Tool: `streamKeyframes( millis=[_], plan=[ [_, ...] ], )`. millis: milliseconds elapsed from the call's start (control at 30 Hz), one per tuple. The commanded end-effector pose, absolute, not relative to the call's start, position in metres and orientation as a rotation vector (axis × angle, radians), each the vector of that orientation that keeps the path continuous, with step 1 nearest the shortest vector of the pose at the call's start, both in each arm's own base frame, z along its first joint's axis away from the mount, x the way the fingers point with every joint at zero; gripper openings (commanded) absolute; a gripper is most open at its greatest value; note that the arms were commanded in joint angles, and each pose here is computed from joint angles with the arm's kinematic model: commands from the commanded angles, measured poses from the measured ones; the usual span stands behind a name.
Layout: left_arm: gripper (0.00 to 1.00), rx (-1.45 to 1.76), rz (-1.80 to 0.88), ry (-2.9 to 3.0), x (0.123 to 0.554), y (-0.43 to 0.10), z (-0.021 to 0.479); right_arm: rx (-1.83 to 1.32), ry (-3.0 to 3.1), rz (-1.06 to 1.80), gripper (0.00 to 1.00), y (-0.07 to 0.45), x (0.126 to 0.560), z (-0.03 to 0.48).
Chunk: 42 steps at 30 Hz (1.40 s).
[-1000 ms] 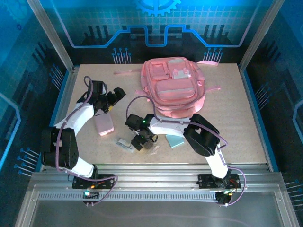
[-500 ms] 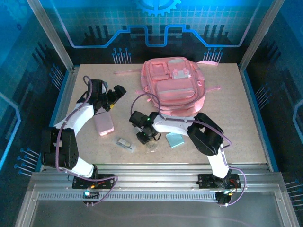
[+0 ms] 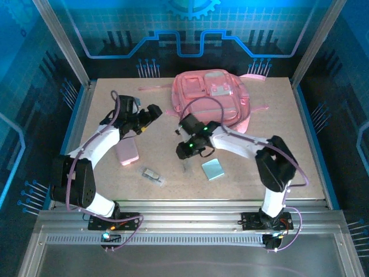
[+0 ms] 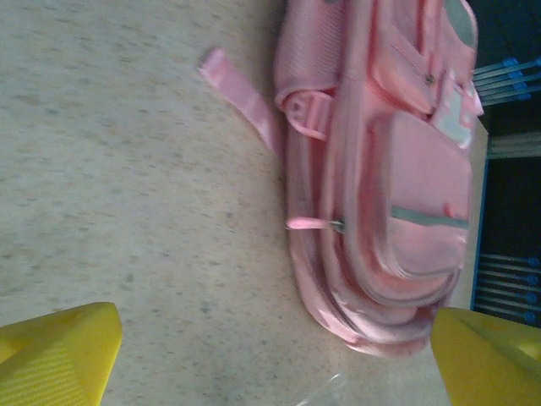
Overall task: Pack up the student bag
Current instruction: Pick up the loose stationery from the bottom-center of the table, then open the student bag at the top-center of the table.
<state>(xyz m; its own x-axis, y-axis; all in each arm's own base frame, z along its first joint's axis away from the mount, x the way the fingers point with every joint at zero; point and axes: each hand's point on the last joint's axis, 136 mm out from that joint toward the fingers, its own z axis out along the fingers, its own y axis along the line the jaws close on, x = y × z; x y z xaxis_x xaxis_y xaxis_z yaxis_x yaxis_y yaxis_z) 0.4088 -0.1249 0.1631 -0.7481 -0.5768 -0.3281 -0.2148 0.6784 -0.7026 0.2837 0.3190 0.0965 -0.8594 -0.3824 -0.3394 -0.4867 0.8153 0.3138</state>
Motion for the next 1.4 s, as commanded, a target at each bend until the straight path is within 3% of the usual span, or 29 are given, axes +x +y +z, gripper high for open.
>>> streamKeyframes(
  millis=[0, 267, 467, 700, 833, 1133, 1367],
  plan=[
    [0.94, -0.488, -0.842, 2.365, 0.42, -0.155, 0.176, -0.513, 2.662, 0.724, 0.39, 0.293, 0.301, 0.142],
    [0.89, -0.333, -0.822, 2.461, 0.448, -0.239, 0.154, -0.167, 2.525, 0.711, 0.37, 0.188, 0.344, 0.184],
    [0.85, -0.308, -0.838, 2.498, 0.466, -0.276, 0.138, 0.005, 2.473, 0.704, 0.12, 0.14, 0.364, 0.178],
    [0.82, -0.184, -0.674, 2.534, 0.475, -0.289, 0.131, 0.104, 2.436, 0.713, 0.1, 0.116, 0.369, 0.178],
    [0.77, -0.067, -0.549, 2.585, 0.478, -0.299, 0.116, 0.143, 2.418, 0.717, 0.0, 0.104, 0.368, 0.182],
    [0.76, 0.072, -0.289, 2.724, 0.471, -0.302, 0.076, 0.181, 2.369, 0.684, 0.0, 0.086, 0.36, 0.199],
    [0.82, 0.049, -0.176, 2.668, 0.456, -0.28, 0.096, 0.189, 2.364, 0.65, 0.0, 0.08, 0.359, 0.199]
  ],
)
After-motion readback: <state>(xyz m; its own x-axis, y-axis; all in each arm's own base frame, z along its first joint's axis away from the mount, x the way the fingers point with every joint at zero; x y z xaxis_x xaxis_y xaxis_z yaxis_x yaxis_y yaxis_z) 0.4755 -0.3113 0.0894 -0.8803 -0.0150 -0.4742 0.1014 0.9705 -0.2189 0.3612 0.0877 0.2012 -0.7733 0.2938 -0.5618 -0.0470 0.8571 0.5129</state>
